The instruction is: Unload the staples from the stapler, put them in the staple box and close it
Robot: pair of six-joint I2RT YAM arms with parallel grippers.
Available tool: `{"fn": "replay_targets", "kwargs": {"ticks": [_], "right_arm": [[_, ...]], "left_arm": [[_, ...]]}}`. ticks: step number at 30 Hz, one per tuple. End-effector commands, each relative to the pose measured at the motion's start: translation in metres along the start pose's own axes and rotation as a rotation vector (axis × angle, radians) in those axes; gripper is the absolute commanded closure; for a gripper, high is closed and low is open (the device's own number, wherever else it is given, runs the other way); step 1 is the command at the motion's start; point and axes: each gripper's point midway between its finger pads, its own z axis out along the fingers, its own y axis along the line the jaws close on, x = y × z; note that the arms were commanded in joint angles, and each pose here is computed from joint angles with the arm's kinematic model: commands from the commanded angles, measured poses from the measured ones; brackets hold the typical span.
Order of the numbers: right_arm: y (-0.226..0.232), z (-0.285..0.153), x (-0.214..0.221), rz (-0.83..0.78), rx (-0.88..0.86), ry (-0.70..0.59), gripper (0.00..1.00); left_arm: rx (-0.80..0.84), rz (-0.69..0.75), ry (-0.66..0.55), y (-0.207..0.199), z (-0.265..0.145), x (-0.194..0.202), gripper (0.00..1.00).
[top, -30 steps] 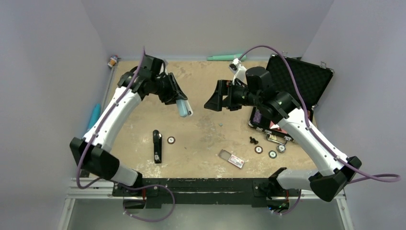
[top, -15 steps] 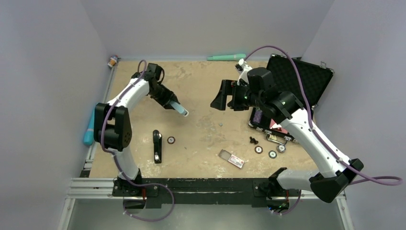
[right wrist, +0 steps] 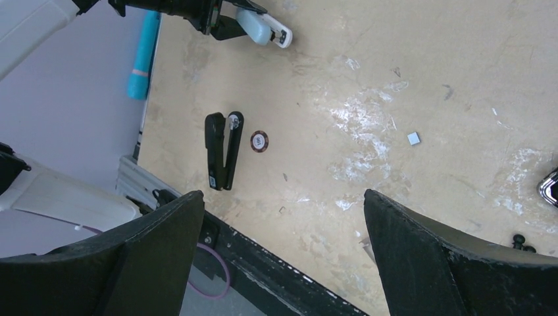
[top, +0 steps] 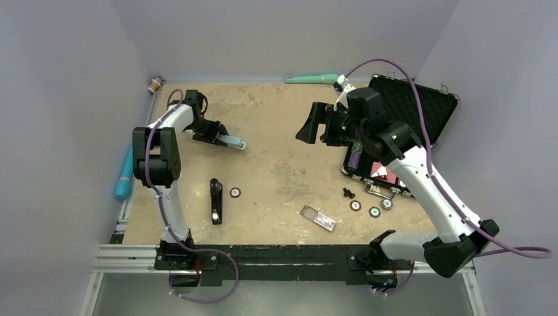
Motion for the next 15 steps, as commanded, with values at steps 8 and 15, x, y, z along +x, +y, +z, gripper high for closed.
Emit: {"fn": "replay_targets", "kwargs": {"ticks": [8, 15], "right_arm": [[-0.001, 0.016, -0.008, -0.006, -0.013, 0.020, 0.03], [-0.002, 0.015, -0.011, -0.022, -0.005, 0.018, 0.03]], "left_arm": [[0.014, -0.126, -0.050, -0.012, -0.015, -0.050, 1.00], [-0.027, -0.141, -0.050, -0.005, -0.011, -0.061, 0.61]]}}
